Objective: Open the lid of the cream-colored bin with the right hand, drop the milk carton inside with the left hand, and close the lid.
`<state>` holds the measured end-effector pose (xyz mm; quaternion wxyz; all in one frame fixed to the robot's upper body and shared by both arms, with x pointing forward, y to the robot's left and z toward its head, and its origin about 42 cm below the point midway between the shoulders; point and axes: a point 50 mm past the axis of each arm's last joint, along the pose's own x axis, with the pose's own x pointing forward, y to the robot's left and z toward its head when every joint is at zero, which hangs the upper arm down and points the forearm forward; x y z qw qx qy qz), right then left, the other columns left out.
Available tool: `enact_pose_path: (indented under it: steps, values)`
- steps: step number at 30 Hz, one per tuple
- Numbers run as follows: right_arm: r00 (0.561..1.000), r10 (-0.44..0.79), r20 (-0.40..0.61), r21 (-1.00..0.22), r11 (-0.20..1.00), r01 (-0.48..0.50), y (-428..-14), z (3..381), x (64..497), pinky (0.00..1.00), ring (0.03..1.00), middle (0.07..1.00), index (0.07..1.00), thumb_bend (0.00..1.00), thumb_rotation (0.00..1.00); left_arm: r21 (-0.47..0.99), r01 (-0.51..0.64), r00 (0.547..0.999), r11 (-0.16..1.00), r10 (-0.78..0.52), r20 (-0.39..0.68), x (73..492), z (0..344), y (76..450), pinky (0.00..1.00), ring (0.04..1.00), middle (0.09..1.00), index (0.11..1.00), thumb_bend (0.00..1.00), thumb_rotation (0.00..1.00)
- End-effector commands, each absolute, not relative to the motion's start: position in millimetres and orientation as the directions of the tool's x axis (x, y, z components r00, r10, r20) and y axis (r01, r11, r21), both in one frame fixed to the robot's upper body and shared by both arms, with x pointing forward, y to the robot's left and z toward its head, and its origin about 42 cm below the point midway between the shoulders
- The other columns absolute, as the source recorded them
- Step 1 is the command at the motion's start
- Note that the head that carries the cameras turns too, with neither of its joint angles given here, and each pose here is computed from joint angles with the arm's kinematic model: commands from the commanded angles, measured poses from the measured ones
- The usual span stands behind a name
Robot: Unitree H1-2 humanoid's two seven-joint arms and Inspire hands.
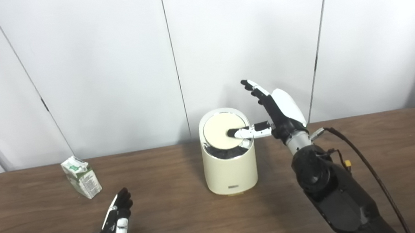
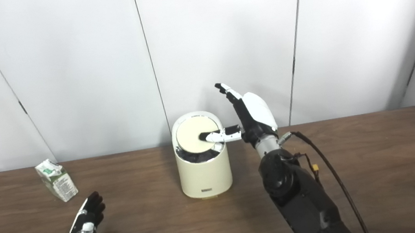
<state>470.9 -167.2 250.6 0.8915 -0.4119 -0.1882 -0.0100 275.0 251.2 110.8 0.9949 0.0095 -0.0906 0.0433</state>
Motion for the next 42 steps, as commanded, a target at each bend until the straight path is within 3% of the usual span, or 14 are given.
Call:
enact_pose_path:
  steps: [1, 5, 12, 16, 21, 26, 31, 37, 42]
  values:
    - [0.895, 0.19, 0.404, -0.754, 0.623, 0.208, -159.9, 270.5, 472.9, 0.83, 0.878, 0.889, 0.9, 0.91, 0.3, -0.017, -0.093, 0.993, 0.996, 0.094, 0.072, 259.2, 76.6, 243.2, 0.95, 0.926, 0.933, 0.946, 0.39, 0.84]
    - [0.875, 0.243, 0.419, -0.808, 0.539, 0.237, -156.0, 272.9, 469.5, 0.88, 0.911, 0.904, 0.909, 0.9, 0.29, -0.018, -0.097, 0.993, 0.995, 0.098, 0.069, 258.8, 77.0, 242.4, 0.95, 0.927, 0.934, 0.945, 0.41, 0.83]
    - [0.839, 0.321, 0.439, -0.884, 0.321, 0.34, -154.8, 275.5, 470.9, 0.86, 0.92, 0.917, 0.926, 0.9, 0.27, -0.01, -0.094, 0.993, 0.996, 0.094, 0.068, 258.5, 77.5, 239.6, 0.95, 0.922, 0.93, 0.942, 0.42, 0.84]
    - [0.834, 0.335, 0.438, -0.892, 0.28, 0.355, -155.0, 277.1, 471.4, 0.87, 0.931, 0.926, 0.932, 0.91, 0.25, -0.017, -0.094, 0.993, 0.995, 0.095, 0.069, 259.1, 77.9, 238.3, 0.95, 0.924, 0.933, 0.944, 0.41, 0.84]
    - [0.846, 0.295, 0.444, -0.866, 0.384, 0.321, -158.9, 278.1, 470.1, 0.86, 0.919, 0.912, 0.917, 0.86, 0.31, -0.017, -0.09, 0.993, 0.996, 0.091, 0.07, 258.4, 77.8, 237.3, 0.96, 0.927, 0.934, 0.946, 0.42, 0.83]
    - [0.861, 0.203, 0.466, -0.762, 0.587, 0.274, -170.3, 288.8, 465.3, 0.87, 0.906, 0.899, 0.905, 0.79, 0.35, -0.019, -0.09, 0.993, 0.996, 0.091, 0.069, 258.3, 78.6, 237.3, 0.97, 0.925, 0.93, 0.945, 0.41, 0.83]
    - [0.882, 0.092, 0.462, -0.629, 0.735, 0.253, -193.0, 304.0, 453.8, 0.75, 0.853, 0.887, 0.91, 0.72, 0.4, -0.017, -0.09, 0.993, 0.996, 0.091, 0.069, 258.3, 78.8, 237.8, 0.96, 0.924, 0.932, 0.946, 0.42, 0.83]
    - [0.905, -0.036, 0.424, -0.524, 0.805, 0.277, -223.6, 301.9, 436.3, 0.7, 0.818, 0.856, 0.881, 0.65, 0.5, -0.024, -0.089, 0.993, 0.996, 0.091, 0.069, 259.6, 78.2, 239.4, 0.95, 0.922, 0.933, 0.942, 0.42, 0.82]
    - [0.929, -0.059, 0.365, -0.51, 0.822, 0.253, -241.7, 282.4, 419.3, 0.76, 0.839, 0.864, 0.888, 0.59, 0.51, -0.024, -0.089, 0.993, 0.996, 0.091, 0.069, 260.3, 78.2, 240.8, 0.95, 0.926, 0.935, 0.943, 0.43, 0.82]
